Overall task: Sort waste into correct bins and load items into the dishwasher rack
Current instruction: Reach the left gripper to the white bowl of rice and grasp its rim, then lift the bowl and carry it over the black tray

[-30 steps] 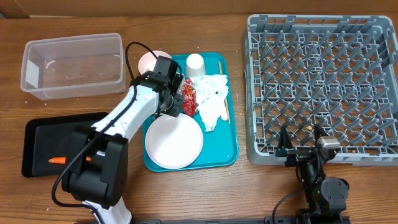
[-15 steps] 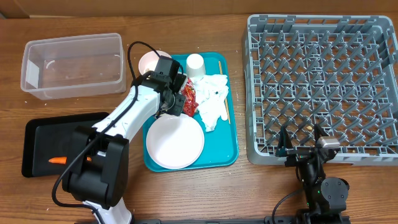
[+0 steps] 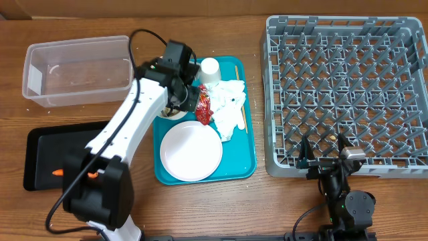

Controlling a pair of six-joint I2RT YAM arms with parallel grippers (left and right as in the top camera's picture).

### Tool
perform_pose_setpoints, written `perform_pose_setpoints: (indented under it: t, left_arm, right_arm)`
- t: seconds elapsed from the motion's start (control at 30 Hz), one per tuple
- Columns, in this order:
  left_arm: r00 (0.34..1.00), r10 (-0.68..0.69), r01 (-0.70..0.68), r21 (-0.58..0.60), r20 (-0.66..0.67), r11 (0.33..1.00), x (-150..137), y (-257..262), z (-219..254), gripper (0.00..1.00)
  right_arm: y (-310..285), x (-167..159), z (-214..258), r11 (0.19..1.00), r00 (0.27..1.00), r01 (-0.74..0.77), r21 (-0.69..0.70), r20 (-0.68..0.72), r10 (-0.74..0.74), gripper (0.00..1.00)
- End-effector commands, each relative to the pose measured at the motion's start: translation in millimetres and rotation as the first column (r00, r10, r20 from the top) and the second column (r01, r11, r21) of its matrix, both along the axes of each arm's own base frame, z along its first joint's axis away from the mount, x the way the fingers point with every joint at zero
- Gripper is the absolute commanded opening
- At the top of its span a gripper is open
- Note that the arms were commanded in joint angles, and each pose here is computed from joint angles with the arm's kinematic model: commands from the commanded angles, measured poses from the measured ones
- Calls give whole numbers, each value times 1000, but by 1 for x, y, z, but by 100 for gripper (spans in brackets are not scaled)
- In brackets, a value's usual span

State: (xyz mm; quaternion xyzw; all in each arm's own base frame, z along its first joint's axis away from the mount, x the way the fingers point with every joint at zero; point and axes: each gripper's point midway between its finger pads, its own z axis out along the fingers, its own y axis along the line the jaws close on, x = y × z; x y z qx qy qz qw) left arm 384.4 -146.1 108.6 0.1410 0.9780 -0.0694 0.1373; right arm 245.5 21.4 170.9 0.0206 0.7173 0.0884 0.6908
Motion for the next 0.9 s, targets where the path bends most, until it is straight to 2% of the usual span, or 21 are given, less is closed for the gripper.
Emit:
perform_pose_setpoints:
  t: [0.0,0.27,0.5,0.57,0.7,0.87]
  left_arm:
    - [993,78,-70,-86,91,994,-2,-3,76,4]
    - [955,295,-290,-118,27,950,-43,36,118,4]
    - [860,510,-501,-160,12,850,-59,115,142,4]
    - [849,529,-520,-209,-14,829,-59,128,144,4]
    - [868,491,-483,-353,-74,801,-60,140,145,4]
    - [846,513,-516,-465,-146,719,-67,164,130,4]
  right_arm:
    - [0,0,-1,1000,1000,0,-3,5,0,100]
    - [0,0,-1,1000,1000,0,-3,5,0,100]
    - [0,0,-1,1000,1000,0,-3,5,0,100]
    - [0,0,-1,1000,1000,0,-3,5,0,100]
    - [0,0,-1,1000,1000,0,-3,5,0,100]
    - [0,0,-1,1000,1000,0,-3,5,0,100]
